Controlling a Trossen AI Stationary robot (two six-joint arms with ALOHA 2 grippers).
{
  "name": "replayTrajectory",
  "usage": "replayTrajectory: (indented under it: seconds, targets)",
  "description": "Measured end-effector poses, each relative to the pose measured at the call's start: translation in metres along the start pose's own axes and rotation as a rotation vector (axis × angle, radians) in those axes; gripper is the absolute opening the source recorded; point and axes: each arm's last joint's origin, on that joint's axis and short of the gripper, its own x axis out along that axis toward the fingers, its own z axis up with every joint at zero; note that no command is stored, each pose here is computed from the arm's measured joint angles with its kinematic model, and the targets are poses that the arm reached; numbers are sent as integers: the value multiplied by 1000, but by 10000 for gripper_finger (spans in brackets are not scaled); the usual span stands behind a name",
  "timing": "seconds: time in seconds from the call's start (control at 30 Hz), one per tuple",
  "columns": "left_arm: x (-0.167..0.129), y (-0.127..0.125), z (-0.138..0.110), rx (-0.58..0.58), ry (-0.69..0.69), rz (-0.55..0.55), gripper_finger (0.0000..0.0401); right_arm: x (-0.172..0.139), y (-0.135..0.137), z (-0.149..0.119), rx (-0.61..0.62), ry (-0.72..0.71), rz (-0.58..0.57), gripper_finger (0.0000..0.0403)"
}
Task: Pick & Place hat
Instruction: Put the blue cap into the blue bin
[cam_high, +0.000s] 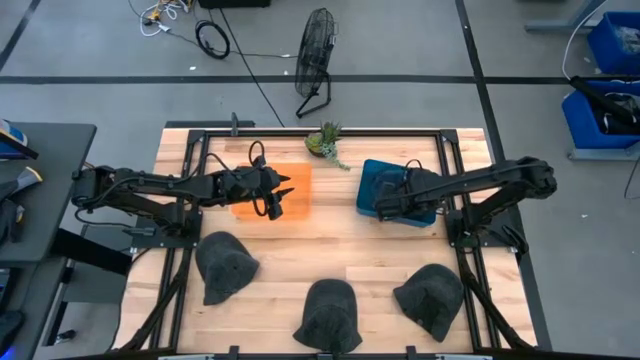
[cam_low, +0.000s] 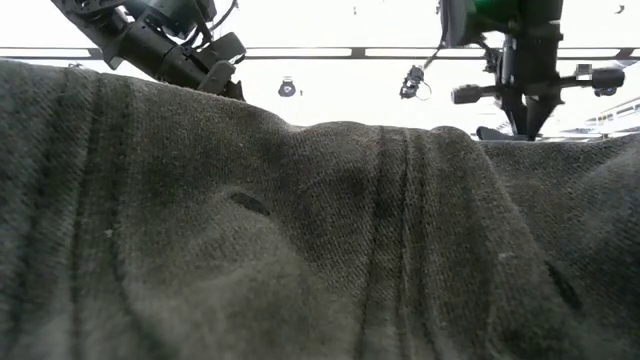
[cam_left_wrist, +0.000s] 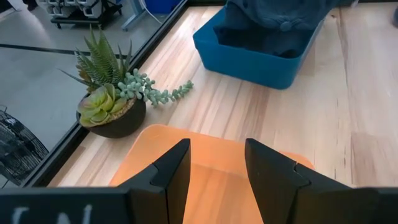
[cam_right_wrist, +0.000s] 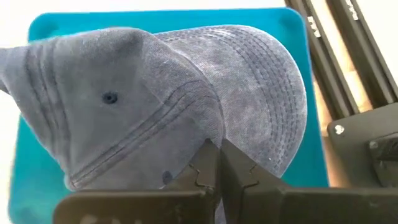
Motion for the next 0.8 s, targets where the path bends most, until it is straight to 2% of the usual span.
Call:
replayTrajectory:
  seconds: [0.13,0.33,0.67,0.8]
  targets:
    - [0,0,0,2,1,0,156,21,-4,-10,52,19,-12,6]
    - [0,0,-1,4,8,0,156,38,-5,-18,67,7,35,13]
    - [0,0,-1,4,8,-1,156,34,-10,-13,-31,13,52,79]
    - [0,0,-1,3,8,-1,156,26,-16,-7,-118,28,83,104]
